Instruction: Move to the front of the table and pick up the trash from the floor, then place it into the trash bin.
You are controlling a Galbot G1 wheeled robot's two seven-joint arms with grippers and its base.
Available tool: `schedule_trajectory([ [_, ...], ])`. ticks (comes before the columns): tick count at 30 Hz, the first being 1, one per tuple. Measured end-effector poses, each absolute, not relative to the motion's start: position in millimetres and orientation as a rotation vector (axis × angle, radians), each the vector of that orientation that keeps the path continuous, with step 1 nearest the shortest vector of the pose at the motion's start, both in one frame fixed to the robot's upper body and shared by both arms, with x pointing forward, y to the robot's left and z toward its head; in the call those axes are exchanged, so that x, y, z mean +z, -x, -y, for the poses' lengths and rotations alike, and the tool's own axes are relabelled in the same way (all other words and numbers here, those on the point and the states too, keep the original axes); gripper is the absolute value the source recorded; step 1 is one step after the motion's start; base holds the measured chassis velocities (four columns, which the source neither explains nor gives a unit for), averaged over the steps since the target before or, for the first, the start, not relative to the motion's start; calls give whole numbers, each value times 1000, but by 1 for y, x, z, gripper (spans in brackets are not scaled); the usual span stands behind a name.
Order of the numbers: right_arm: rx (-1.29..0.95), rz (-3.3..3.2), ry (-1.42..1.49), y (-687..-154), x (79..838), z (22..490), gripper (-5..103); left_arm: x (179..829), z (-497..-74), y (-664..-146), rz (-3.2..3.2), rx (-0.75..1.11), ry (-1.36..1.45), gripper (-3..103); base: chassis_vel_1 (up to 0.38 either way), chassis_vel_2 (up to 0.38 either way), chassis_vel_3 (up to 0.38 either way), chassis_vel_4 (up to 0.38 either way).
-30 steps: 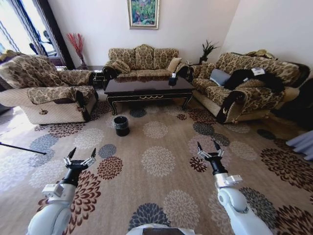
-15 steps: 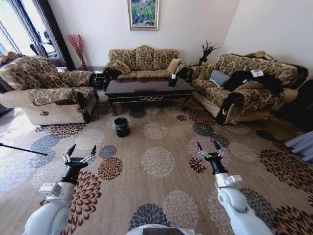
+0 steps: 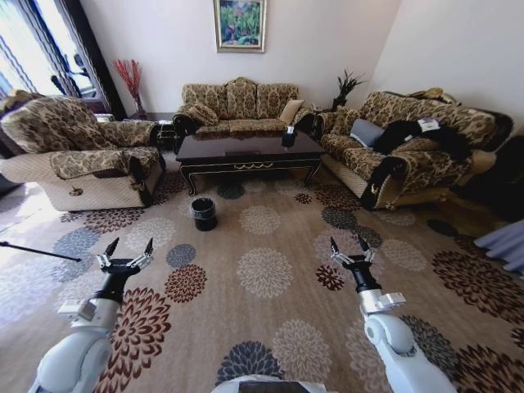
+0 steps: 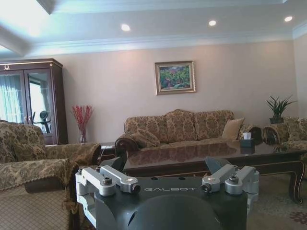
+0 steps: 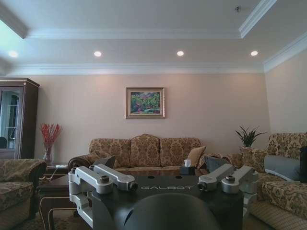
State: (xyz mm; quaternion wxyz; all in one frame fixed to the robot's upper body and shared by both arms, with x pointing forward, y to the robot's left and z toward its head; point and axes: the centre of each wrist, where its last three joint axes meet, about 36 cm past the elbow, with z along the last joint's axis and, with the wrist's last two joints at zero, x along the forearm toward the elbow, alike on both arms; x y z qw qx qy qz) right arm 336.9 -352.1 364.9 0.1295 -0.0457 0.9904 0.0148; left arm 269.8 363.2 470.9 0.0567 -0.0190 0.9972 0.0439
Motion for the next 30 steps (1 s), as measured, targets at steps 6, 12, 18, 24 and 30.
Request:
schedule_trajectory([
  [6, 43, -2878, 133, -337, 365, 352, 100, 472, -360, -268, -3017, 128, 44, 99, 0, 0, 0, 0],
  [12, 43, -2878, 133, -337, 365, 352, 100, 471, -354, -269, -3012, 124, 31, 99, 0, 0, 0, 0],
  [18, 43, -2878, 133, -337, 365, 352, 100, 471, -353, -270, -3012, 124, 29, 99, 0, 0, 0, 0],
  [24, 43, -2878, 133, -337, 365, 352, 100, 468, -351, -272, -3021, 110, 44, 98, 0, 0, 0, 0],
  [30, 43, -2879, 133, -337, 365, 352, 100, 459, -351, -274, -3046, 129, 79, 100, 0, 0, 0, 0],
])
